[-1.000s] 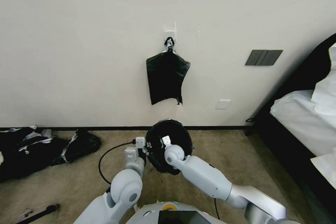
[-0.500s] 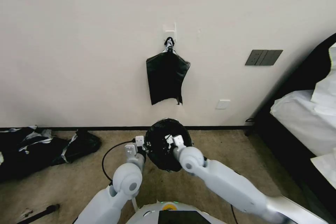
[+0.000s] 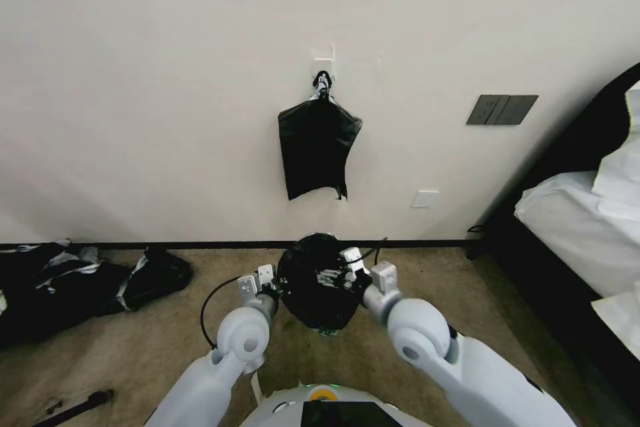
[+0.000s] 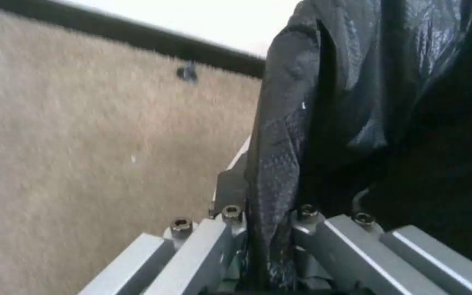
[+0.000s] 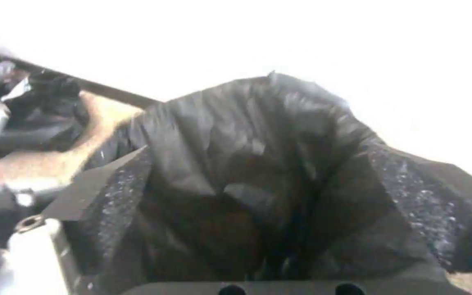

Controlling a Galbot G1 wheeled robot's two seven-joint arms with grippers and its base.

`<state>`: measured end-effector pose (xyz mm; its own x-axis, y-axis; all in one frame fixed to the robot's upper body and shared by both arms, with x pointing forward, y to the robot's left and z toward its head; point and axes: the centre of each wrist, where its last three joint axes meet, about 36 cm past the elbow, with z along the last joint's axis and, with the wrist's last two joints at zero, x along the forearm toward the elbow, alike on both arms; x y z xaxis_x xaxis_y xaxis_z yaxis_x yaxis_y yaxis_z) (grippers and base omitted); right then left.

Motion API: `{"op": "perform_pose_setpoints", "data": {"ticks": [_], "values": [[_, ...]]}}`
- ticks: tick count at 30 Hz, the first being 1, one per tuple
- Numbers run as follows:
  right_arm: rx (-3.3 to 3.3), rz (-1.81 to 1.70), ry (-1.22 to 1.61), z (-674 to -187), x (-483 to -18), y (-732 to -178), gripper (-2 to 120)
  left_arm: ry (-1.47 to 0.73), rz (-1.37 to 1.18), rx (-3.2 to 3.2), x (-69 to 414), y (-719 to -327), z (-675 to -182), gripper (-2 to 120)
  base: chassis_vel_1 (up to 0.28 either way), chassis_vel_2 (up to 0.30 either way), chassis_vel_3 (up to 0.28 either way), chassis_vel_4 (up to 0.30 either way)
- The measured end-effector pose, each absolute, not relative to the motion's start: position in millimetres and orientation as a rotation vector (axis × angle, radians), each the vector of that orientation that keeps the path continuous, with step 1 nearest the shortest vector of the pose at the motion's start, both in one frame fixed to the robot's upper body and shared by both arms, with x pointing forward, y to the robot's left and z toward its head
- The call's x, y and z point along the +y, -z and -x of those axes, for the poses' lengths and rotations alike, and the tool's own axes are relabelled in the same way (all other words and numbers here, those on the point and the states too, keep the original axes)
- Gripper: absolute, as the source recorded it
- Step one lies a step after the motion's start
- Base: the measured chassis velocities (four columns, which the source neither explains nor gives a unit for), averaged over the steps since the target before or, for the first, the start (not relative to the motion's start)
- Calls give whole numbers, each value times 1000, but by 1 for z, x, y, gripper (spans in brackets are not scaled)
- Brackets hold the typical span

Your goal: Place a trash bag onto the trash bin.

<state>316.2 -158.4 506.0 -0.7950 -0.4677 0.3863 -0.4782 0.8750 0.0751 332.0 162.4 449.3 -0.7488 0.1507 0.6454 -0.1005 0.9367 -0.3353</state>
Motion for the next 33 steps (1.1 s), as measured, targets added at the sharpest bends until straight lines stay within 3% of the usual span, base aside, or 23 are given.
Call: {"op": "perform_pose_setpoints", "data": {"ticks": [12, 29, 31, 33], "values": [[-2713, -605, 65, -305, -168, -513, 100, -519, 36, -2257, 160, -417, -333, 1, 0, 0, 0, 0], [-2707, -575, 86, -301, -170, -509, 100, -477, 31, -2218, 158, -403, -335, 1, 0, 0, 0, 0], [-2707, -574, 85, -301, -171, -509, 100, -475, 37, -2221, 158, -405, -335, 3, 0, 0, 0, 0], [-2710, -570, 85, -301, -171, -510, 100, -469, 47, -2231, 157, -408, -334, 13, 0, 0, 0, 0]]}}
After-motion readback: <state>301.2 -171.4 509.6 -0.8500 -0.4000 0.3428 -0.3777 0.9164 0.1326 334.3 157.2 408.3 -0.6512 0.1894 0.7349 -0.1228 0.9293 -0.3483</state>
